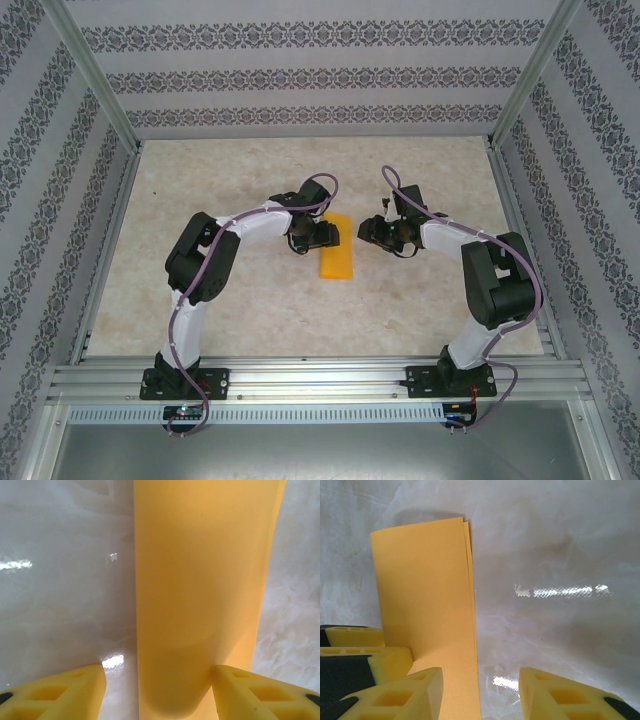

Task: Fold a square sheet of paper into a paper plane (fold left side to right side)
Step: First fold in half a square sheet of paper at the center of the table.

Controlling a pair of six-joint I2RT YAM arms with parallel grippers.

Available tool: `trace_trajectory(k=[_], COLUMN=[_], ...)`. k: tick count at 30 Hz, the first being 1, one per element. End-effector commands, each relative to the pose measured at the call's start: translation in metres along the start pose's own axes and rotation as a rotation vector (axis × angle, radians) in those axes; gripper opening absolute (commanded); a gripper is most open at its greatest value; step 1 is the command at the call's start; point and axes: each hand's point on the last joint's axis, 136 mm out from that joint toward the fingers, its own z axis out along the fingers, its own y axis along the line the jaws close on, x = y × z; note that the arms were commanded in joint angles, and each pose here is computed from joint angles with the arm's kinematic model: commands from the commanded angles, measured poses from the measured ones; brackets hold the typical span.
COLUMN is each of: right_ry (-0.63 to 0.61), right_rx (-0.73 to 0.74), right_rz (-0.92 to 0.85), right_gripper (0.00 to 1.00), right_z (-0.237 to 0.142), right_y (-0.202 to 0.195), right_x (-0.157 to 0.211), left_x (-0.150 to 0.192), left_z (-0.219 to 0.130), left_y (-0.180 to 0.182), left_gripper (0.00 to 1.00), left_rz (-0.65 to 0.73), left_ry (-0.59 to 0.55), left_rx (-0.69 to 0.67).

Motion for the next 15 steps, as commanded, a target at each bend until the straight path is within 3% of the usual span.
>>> trace_trajectory(k=[1,15], right_ry=[-0.017,-0.016], right_rx=[-0.003,-0.014], right_rz=[0.001,-0.002], right_gripper=[0.45,0.45], right_z=[-0.002,-0.0022], right_y=[-0.0002,0.0047], right_x=[-0.0026,-0.0031], left_x=[0.0211,0.023], left_z=[0.026,0.0286], left_y=[-0.0001,-0.0009], left_gripper=[0.61,0.62], left_rz=[0.048,0.058], left_ry=[0.067,0.079], left_rx=[-0.02,-0.031])
